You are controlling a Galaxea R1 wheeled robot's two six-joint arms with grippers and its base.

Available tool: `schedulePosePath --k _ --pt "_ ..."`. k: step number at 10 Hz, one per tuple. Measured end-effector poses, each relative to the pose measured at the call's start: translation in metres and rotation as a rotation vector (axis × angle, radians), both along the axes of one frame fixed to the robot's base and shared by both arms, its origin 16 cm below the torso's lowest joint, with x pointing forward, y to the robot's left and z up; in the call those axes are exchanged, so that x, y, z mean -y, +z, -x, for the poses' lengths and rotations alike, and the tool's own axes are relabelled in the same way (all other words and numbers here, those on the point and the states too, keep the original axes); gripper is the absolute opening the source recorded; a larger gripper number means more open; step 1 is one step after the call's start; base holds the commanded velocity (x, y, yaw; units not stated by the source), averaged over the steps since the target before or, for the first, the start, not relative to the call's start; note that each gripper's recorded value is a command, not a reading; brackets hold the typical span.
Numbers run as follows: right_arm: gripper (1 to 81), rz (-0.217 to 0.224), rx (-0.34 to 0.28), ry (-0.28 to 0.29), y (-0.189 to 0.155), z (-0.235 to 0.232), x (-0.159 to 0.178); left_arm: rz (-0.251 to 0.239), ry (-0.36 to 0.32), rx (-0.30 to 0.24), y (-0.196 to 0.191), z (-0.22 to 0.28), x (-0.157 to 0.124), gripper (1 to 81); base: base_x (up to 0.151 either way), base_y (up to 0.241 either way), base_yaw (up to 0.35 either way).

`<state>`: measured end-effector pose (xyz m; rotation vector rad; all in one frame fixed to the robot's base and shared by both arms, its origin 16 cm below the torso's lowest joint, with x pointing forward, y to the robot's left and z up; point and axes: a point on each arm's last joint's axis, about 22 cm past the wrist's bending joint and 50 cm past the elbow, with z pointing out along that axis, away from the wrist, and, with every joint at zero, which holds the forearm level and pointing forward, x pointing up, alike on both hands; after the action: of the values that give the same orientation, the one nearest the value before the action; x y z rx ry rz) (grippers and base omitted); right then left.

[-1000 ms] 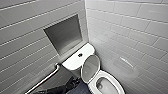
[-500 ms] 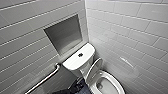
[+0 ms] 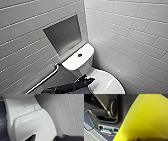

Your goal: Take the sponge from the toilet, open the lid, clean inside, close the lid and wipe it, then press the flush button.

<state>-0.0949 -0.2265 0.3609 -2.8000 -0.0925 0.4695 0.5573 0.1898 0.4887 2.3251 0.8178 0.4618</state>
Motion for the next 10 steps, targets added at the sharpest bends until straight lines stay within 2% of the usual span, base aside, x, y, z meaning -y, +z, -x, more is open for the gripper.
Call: schedulePosePath --k 1,2,3,4,5,7,8,10 --pt "1.0 -0.001 -0.006 0.002 -0.002 -0.003 -0.001 -0.061 -0.037 -0.065 -0.024 0.048 -0.045 81.1 0.000 0.000 0.000" --pt "1.0 -0.002 -0.005 0.003 -0.003 -0.006 -0.003 -0.100 -0.096 -0.129 -0.043 0.100 -0.073 81.1 0.000 0.000 0.000" --pt "1.0 -0.004 -0.001 0.003 -0.007 -0.013 -0.005 -0.104 -0.180 -0.160 -0.051 0.143 -0.069 81.1 0.000 0.000 0.000" --pt "1.0 -0.004 0.002 0.001 -0.008 -0.016 -0.006 -0.084 -0.255 -0.183 -0.058 0.184 -0.048 81.1 0.000 0.000 0.000" --pt "1.0 -0.003 -0.003 0.002 -0.008 -0.016 -0.006 -0.077 -0.319 -0.227 -0.067 0.239 -0.040 81.1 0.000 0.000 0.000" --pt "1.0 -0.001 -0.033 0.013 -0.006 -0.008 -0.004 -0.122 -0.437 -0.334 -0.082 0.355 -0.066 81.1 0.000 0.000 0.000" --pt "1.0 -0.005 -0.033 0.012 -0.005 -0.008 -0.006 -0.137 -0.489 -0.353 -0.084 0.393 -0.070 81.1 0.000 0.000 0.000" --pt "1.0 -0.043 -0.043 -0.005 0.001 -0.005 -0.022 -0.118 -0.564 -0.385 -0.080 0.464 -0.057 81.1 0.000 0.000 0.000"
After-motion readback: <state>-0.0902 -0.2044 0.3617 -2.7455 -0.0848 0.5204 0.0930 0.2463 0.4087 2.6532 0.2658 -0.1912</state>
